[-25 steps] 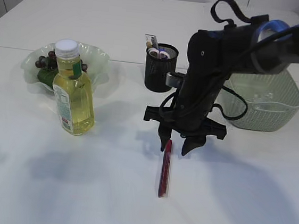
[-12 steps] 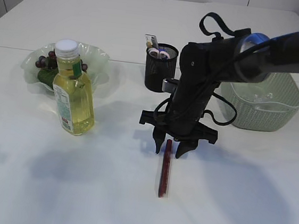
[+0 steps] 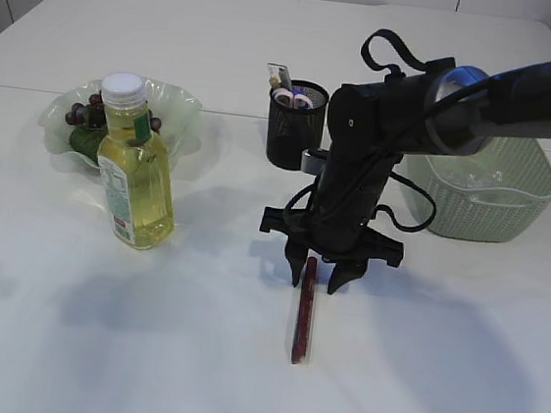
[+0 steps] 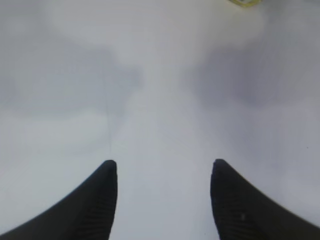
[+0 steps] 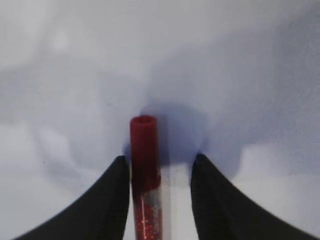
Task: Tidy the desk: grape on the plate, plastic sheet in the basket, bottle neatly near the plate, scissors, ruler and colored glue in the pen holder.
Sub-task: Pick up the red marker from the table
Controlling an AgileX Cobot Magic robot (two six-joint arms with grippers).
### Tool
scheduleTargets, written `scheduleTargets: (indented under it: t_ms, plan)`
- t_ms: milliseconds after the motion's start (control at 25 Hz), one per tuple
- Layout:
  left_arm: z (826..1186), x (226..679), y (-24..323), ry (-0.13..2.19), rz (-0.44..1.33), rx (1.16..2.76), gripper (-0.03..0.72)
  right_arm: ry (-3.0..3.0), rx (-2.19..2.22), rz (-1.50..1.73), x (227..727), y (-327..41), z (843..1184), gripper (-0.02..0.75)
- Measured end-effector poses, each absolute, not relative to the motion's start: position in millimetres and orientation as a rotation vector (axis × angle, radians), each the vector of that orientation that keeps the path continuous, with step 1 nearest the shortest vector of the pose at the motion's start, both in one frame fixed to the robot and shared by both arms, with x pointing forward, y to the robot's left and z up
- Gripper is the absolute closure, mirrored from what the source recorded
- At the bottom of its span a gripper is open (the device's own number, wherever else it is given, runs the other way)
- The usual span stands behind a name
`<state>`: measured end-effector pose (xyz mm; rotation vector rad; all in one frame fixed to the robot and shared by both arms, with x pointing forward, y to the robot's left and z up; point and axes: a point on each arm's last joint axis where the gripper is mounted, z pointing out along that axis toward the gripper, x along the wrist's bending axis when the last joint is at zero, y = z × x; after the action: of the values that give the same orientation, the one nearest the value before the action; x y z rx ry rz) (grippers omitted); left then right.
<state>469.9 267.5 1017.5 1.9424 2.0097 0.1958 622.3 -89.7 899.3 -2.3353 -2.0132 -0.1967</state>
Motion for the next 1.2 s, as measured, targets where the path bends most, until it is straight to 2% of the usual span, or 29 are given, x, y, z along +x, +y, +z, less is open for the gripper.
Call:
scheduleTargets:
  t_ms: [120,240,320,720,1000,1200]
  plan:
    - [1017.5,469.9,267.5,2.009,0.197,1.942,0.254,-2.017,-2.336,-0.182,622.2,-90.3,898.6,0.429]
    - [1017.7,470.4,267.5,2.006,0.202,1.938,0.254,-2.018,-2.336,-0.177,622.1,-90.4,897.9,0.558]
    - [1017.9,471.2,267.5,2.002,0.210,1.933,0.254,-2.018,-2.336,-0.177,622.1,-90.4,897.9,0.594]
    - [1018.1,471.7,267.5,1.999,0.215,1.929,0.254,-1.994,-2.227,-0.232,620.2,-81.1,900.4,0.601]
    - [1017.9,471.0,267.5,2.003,0.208,1.934,0.254,-1.999,-2.140,-0.393,640.5,-76.5,933.2,0.601]
    - [1017.8,470.8,267.5,2.004,0.206,1.936,0.254,-2.004,-2.133,-0.542,662.1,-99.5,969.4,0.602]
